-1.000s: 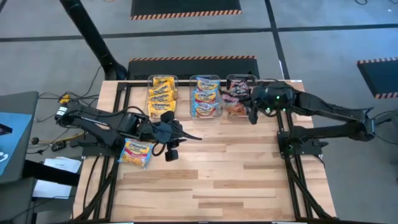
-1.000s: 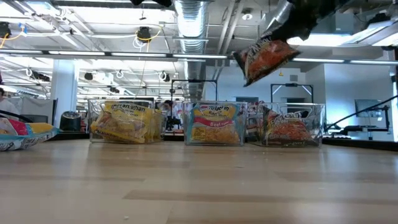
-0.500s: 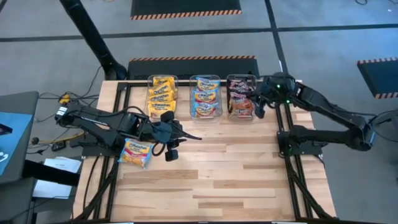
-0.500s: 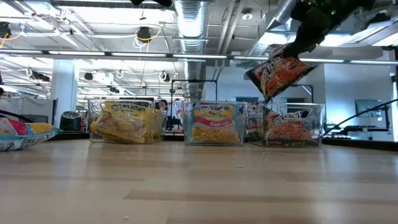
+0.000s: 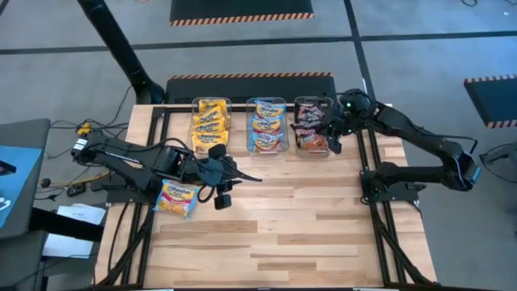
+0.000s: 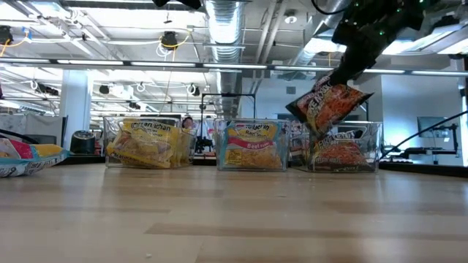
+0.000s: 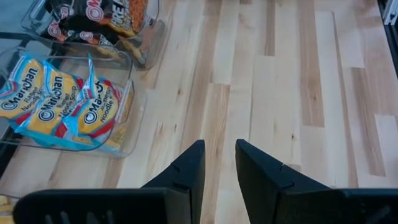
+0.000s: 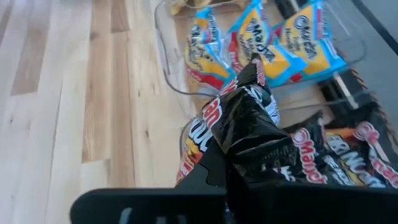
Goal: Sort Maruchan noodles
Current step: Put the black noodle pack into the right transparent bin
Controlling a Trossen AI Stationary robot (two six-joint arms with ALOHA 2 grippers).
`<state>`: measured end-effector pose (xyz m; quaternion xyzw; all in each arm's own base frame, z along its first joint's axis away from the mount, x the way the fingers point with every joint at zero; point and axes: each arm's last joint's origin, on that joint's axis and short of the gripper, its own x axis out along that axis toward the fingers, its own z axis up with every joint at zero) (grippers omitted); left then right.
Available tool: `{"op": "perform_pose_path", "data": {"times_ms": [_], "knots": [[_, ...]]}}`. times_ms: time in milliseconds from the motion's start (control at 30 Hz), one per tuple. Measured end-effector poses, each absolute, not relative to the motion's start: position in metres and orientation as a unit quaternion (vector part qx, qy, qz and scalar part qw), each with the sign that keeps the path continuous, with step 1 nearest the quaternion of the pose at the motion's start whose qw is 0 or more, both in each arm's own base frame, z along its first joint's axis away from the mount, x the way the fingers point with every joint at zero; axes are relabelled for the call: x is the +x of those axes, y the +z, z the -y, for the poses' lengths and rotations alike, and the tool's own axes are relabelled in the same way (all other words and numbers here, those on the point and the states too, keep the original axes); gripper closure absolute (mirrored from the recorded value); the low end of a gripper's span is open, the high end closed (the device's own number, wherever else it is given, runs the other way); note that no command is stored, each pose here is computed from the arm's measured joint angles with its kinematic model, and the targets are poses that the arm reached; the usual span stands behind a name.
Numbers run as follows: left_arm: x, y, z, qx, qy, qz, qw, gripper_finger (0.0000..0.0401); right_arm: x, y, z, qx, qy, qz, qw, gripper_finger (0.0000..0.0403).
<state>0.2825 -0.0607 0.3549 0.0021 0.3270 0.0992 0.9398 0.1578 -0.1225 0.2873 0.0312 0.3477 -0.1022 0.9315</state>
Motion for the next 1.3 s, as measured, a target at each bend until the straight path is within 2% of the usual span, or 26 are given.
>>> {"op": "perform_pose_path", "data": {"times_ms": [267, 567, 767, 1067, 1300], "knots": [[0.282, 0.354, 0.061, 0.004, 0.100, -0.331, 0.938, 0.0323, 0.166, 0.271, 0.131, 0.052, -0.087, -0.388, 0.916, 0.0397], [0.282, 0.354, 0.061, 0.007, 0.099, -0.331, 0.938, 0.0323, 0.176, 0.253, 0.142, 0.051, -0.125, -0.444, 0.886, 0.0397], [0.282, 0.354, 0.061, 0.008, 0.098, -0.331, 0.938, 0.0323, 0.178, 0.244, 0.135, 0.059, -0.120, -0.490, 0.862, 0.0396], [0.282, 0.354, 0.061, 0.009, 0.098, -0.331, 0.938, 0.0323, 0.182, 0.242, 0.122, 0.059, -0.141, -0.520, 0.840, 0.0358], [0.282, 0.354, 0.061, 0.009, 0.098, -0.331, 0.938, 0.0323, 0.182, 0.241, 0.120, 0.071, -0.188, -0.534, 0.821, 0.0348]]}}
